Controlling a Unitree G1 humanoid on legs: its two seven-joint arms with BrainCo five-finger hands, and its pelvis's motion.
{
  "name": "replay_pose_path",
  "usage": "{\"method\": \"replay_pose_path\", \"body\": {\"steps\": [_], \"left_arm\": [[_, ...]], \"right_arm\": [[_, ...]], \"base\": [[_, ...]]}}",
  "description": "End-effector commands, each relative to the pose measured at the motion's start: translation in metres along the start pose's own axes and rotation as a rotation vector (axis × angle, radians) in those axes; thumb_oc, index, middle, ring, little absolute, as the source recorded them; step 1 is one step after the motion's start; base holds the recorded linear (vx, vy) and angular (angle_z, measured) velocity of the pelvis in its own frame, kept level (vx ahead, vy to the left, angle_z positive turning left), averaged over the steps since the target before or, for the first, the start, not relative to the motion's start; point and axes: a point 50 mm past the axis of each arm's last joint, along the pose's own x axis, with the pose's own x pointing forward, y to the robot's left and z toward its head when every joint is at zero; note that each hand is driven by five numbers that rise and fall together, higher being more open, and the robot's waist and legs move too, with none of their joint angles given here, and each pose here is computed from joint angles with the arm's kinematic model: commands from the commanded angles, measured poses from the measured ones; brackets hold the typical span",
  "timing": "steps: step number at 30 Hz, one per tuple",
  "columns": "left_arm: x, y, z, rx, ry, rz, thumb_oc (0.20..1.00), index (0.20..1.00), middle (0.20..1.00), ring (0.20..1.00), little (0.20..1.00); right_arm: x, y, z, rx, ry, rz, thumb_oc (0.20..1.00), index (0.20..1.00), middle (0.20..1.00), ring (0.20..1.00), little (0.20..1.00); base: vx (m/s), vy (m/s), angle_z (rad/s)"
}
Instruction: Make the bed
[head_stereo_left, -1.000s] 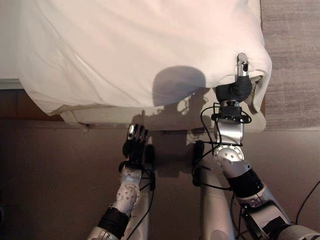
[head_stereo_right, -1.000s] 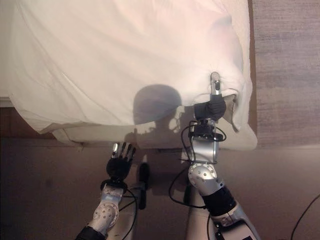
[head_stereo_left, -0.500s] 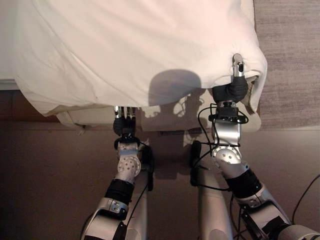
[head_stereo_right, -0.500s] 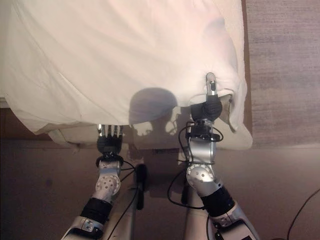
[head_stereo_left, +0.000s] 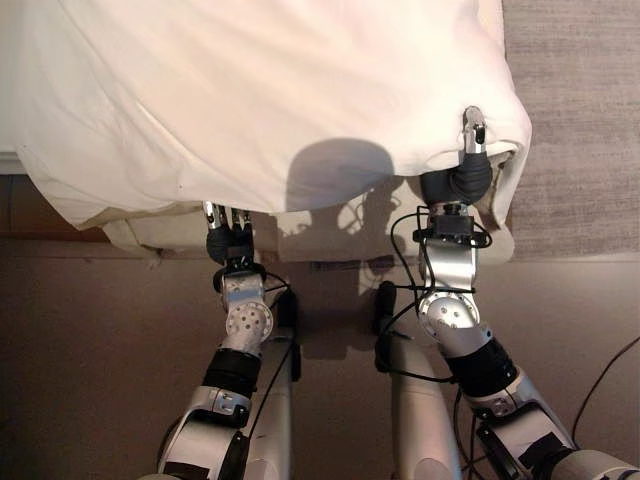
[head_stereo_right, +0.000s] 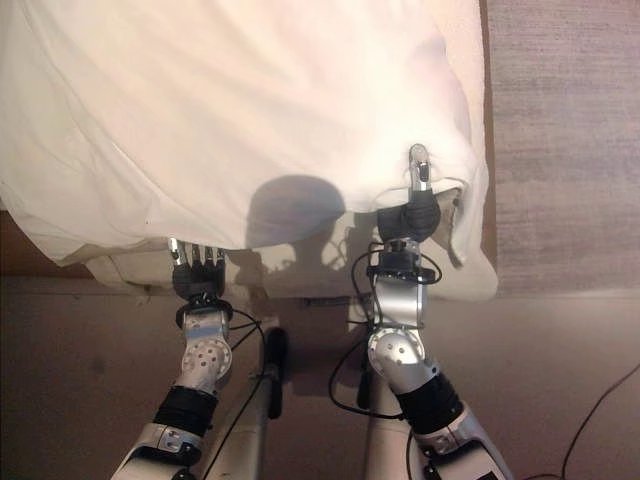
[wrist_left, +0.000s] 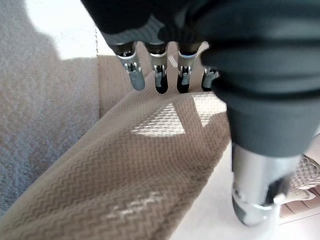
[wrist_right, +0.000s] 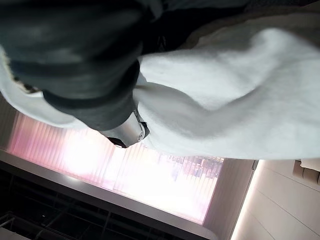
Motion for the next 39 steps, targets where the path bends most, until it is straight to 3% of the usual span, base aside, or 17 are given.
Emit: {"method": "replay_pose_path", "body": {"steps": [1, 11, 27, 39], "left_arm": [[0.009, -0.023, 0.020, 0.019, -0.121, -0.101, 1.000, 1.000, 1.000, 1.000, 1.000], [0.022, -0.046, 0.025, 0.071, -0.137, -0.166, 1.000, 1.000, 1.000, 1.000, 1.000], [-0.001, -0.015, 0.009, 0.074, -0.040, -0.125, 1.000, 1.000, 1.000, 1.000, 1.000], [-0.005, -0.037, 0.019, 0.065, -0.077, -0.242, 1.000, 1.000, 1.000, 1.000, 1.000]], "right_arm": [[0.004, 0.035, 0.023, 0.038, -0.129, 0.235, 0.200, 0.200, 0.200, 0.200, 0.200], [0.005, 0.028, 0.019, 0.033, -0.103, 0.214, 0.200, 0.200, 0.200, 0.200, 0.200], [0.002, 0.030, 0.023, 0.025, -0.111, 0.232, 0.200, 0.200, 0.200, 0.200, 0.200], [0.001, 0.029, 0.025, 0.007, -0.103, 0.244, 0.200, 0.200, 0.200, 0.200, 0.200]], "base": [[0.00, 0.000, 0.00], [0.00, 0.000, 0.00], [0.00, 0.000, 0.00], [0.00, 0.000, 0.00]]}}
